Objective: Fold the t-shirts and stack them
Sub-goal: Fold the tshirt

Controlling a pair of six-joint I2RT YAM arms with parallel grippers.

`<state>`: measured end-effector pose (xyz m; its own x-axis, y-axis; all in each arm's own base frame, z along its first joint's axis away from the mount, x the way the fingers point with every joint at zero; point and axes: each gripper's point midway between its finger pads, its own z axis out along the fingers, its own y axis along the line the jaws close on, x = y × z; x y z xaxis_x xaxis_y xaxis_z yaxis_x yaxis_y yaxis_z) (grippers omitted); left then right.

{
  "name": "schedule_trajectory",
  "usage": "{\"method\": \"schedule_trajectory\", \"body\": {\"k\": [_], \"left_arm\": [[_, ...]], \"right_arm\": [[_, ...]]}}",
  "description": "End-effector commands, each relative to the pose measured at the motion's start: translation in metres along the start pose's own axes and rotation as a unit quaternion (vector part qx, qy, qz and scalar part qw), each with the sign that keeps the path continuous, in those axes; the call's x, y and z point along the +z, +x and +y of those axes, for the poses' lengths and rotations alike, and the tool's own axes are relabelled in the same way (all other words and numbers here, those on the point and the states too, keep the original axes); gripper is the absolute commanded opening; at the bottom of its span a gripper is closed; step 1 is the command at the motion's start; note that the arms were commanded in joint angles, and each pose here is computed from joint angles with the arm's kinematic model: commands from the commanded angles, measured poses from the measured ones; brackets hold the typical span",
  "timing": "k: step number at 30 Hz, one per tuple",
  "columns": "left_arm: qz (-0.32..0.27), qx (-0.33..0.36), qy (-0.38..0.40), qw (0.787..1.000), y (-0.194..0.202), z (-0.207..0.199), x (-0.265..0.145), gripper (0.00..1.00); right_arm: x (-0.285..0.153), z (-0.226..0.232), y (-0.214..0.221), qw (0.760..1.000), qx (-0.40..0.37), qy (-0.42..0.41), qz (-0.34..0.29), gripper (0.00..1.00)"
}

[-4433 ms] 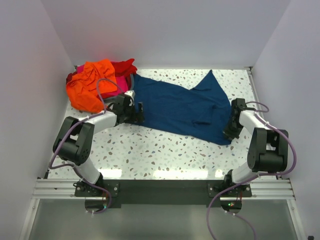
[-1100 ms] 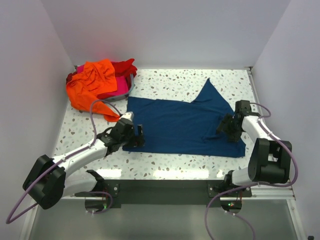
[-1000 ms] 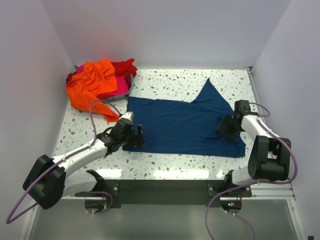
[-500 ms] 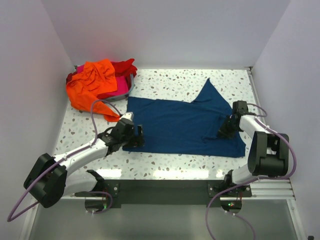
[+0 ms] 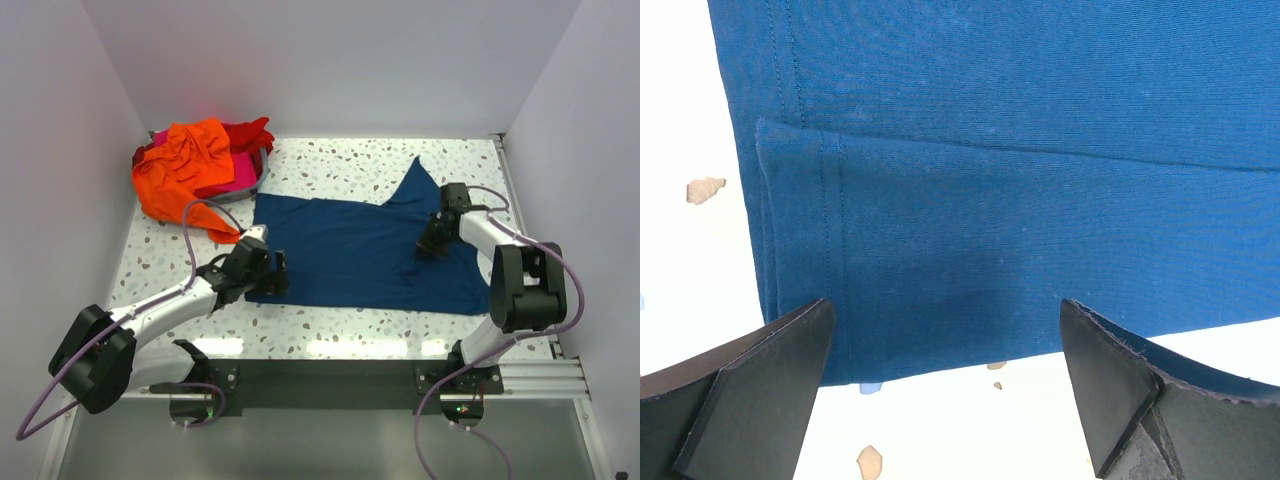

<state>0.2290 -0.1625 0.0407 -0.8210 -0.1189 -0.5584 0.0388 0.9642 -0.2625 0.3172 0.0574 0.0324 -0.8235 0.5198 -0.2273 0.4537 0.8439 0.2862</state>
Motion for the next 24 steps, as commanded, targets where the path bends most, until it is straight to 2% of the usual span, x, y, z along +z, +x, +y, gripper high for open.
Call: {"method": "schedule_trajectory", "body": {"k": [1, 16, 21, 24], "left_arm": [[-0.010, 0.009, -0.005, 1.000, -0.004, 0.002, 0.001, 1.00], [-0.001, 0.010, -0.009, 1.000, 0.000, 0.004, 0.004, 1.00], [-0.002, 0.009, -0.010, 1.000, 0.000, 0.004, 0.004, 1.00], [-0.003, 0.008, -0.009, 1.000, -0.001, 0.003, 0.003, 1.00]], "right_arm": [[0.002, 0.024, -0.018, 1.000, -0.003, -0.004, -0.022, 0.00], [0.021, 0.054, -0.031, 0.999, -0.026, 0.007, -0.023, 0.00], [0.022, 0.067, -0.026, 0.999, -0.034, -0.010, -0.018, 0.01], [0.019, 0.077, -0.025, 0.998, -0.042, -0.030, -0.018, 0.04]]}}
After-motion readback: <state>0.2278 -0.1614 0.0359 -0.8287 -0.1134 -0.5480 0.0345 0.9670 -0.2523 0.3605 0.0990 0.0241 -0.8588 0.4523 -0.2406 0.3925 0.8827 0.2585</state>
